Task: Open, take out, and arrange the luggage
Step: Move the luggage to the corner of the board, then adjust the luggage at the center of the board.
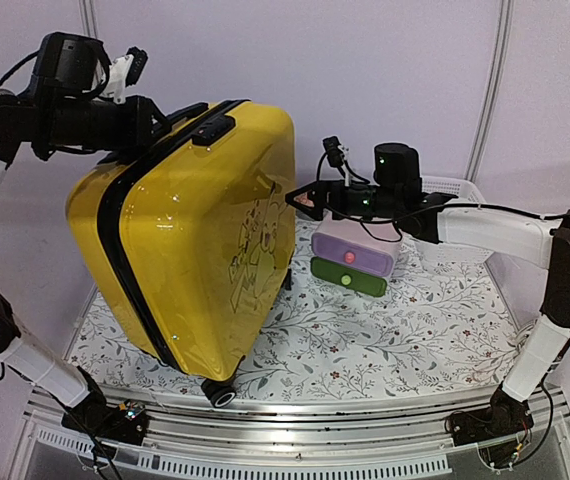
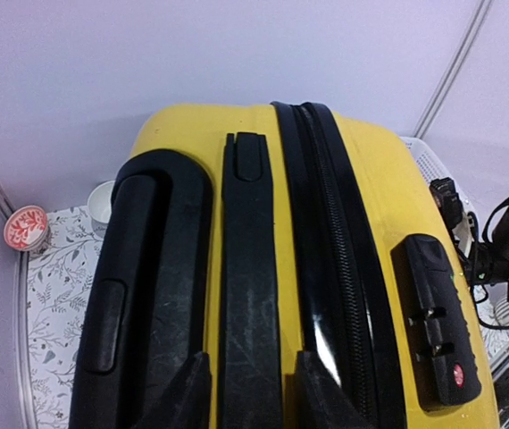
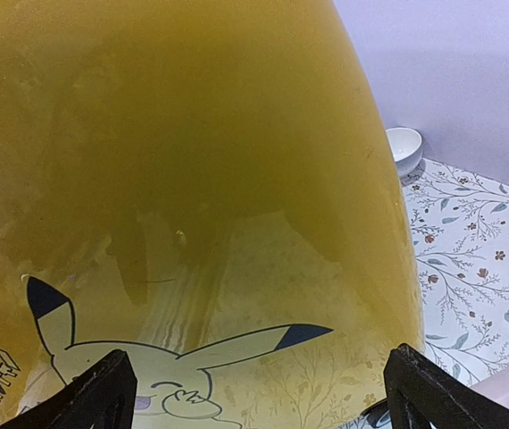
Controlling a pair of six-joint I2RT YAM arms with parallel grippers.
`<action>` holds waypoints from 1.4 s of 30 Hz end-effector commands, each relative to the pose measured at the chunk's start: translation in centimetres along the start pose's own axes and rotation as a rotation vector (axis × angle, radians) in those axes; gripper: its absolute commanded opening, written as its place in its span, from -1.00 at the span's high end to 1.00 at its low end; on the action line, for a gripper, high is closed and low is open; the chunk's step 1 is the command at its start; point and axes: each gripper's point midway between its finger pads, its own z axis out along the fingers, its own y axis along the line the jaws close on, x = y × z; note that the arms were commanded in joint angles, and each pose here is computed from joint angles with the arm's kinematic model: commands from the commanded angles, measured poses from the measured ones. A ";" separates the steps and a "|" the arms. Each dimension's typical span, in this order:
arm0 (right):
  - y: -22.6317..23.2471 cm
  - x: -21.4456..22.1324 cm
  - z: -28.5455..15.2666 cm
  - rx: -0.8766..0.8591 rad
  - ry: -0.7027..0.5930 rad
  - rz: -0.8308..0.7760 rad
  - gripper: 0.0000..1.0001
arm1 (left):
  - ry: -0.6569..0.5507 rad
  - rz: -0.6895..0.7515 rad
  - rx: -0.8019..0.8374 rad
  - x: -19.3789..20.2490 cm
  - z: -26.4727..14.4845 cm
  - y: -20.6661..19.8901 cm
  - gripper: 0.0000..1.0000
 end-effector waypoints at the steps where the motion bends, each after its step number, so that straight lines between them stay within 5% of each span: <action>1: -0.1 0.8 0.5 -0.019 0.013 0.005 -0.99 | 0.196 0.070 -0.020 4.5 3.2 0.0 0.53; 5: -0.1 0.9 0.5 -0.022 0.013 0.012 -0.99 | 0.179 0.063 -0.036 3.9 3.4 0.5 1.00; 12: -0.5 0.9 0.1 0.005 0.015 0.023 -0.99 | 0.104 -0.022 0.011 1.3 4.8 1.8 1.00; 19: -1.1 3.0 -0.7 -0.011 0.056 0.073 -0.98 | -0.098 -0.222 0.074 -3.0 2.7 9.0 1.00; 28: 0.3 5.9 -0.2 -0.055 0.110 0.041 -0.98 | -0.060 -0.396 0.288 0.3 5.8 12.2 1.00; 42: 7.9 22.1 7.6 -0.028 0.318 -0.337 -0.90 | -0.084 -0.385 0.304 -0.5 5.1 11.5 1.00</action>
